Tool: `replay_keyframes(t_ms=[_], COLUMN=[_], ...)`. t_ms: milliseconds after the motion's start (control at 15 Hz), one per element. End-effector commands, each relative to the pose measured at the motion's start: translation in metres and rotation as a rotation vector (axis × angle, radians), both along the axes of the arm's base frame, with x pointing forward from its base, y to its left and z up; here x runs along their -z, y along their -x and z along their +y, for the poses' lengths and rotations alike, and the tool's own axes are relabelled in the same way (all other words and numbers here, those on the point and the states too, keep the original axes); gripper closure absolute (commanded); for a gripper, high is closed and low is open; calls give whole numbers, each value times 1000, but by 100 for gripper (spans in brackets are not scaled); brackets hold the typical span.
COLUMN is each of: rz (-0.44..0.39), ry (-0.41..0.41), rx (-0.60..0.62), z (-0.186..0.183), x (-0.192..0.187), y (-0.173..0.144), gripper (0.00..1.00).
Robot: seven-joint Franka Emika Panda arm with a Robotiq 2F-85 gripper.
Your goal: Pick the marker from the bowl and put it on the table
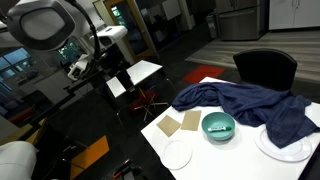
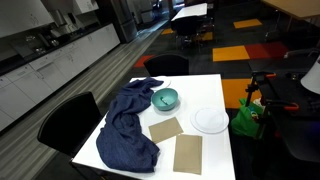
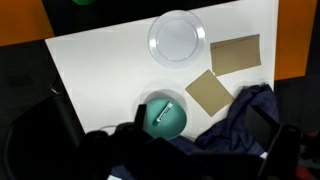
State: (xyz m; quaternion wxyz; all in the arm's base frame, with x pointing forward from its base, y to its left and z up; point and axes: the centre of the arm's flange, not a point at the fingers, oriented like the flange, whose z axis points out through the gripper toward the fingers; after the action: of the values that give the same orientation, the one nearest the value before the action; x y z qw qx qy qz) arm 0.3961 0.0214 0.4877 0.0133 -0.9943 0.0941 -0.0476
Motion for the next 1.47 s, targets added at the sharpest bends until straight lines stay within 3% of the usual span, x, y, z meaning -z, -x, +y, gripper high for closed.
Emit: replay_keyframes(t_ms=[0,400,667,1000,1400], rz=[-62,-155,-187,-186,-167], ry=[-41,-88,-93,-84,-72], rx=[161,383,475,493,521], z=[16,16,-3,-25,-42], x=[-3,8,35,87,151], y=[-38,-104,-147,-183,-204], gripper=[0,0,0,0,0])
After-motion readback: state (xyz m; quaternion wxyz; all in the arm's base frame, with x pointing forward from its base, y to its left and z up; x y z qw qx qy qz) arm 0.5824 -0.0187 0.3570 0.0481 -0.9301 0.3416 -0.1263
